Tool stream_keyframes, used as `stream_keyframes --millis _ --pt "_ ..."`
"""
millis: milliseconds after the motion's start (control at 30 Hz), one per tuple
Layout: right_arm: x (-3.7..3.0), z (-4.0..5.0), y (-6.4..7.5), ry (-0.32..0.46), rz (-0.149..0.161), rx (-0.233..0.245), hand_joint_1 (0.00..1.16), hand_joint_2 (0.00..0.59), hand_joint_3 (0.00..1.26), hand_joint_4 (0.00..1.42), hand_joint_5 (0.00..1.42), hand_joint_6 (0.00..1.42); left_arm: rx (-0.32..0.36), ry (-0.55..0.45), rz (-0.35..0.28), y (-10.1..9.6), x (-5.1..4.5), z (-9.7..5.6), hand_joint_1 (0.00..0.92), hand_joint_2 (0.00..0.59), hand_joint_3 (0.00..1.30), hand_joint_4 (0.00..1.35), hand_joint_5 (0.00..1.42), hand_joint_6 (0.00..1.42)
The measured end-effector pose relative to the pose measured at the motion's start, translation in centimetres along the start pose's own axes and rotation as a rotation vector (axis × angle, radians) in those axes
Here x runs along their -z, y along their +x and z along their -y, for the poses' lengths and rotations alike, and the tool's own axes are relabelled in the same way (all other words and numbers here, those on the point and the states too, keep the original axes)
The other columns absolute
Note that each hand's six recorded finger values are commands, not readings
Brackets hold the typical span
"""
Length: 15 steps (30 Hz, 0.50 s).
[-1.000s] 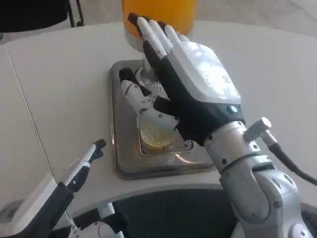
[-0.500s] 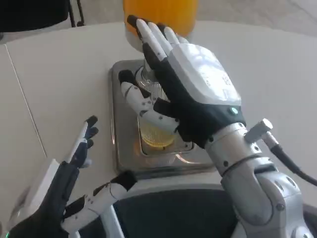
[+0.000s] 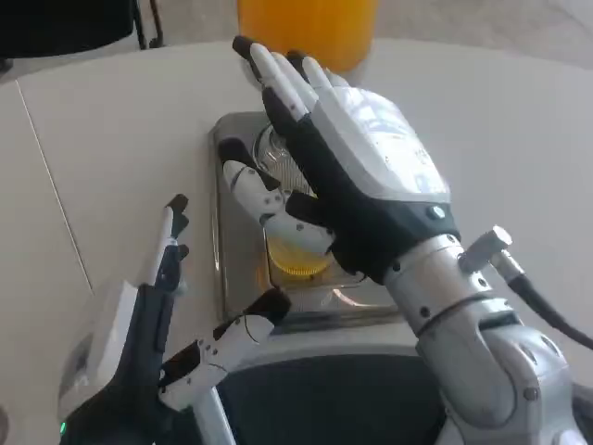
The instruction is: Grasp the cup under the faucet to collect the drink, then remove the cup.
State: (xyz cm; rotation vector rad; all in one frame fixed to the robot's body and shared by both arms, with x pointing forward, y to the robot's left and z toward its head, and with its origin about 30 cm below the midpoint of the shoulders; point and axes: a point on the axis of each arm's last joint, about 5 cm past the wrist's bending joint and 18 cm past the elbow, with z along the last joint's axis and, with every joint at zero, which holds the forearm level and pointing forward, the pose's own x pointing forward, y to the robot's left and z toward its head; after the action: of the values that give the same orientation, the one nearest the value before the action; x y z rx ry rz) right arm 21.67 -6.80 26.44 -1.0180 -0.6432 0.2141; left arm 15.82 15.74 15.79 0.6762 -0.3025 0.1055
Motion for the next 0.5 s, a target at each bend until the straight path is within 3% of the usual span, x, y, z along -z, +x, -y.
stream_keyframes --millis 267,500 --pt "0.01 -0.02 -0.1 0.003 -0.001 -0.002 0.08 0.527 0.00 0.00 0.00 0.00 -0.022 -0.025 -0.021 0.7 -0.23 2.1 0.216 0.036 0.00 0.00 0.17 0.32" --pt "0.07 0.00 -0.1 0.006 -0.001 -0.003 0.08 0.527 0.00 0.00 0.00 0.00 -0.056 -0.043 -0.038 2.0 -0.40 3.0 0.217 0.036 0.00 0.00 0.17 0.33"
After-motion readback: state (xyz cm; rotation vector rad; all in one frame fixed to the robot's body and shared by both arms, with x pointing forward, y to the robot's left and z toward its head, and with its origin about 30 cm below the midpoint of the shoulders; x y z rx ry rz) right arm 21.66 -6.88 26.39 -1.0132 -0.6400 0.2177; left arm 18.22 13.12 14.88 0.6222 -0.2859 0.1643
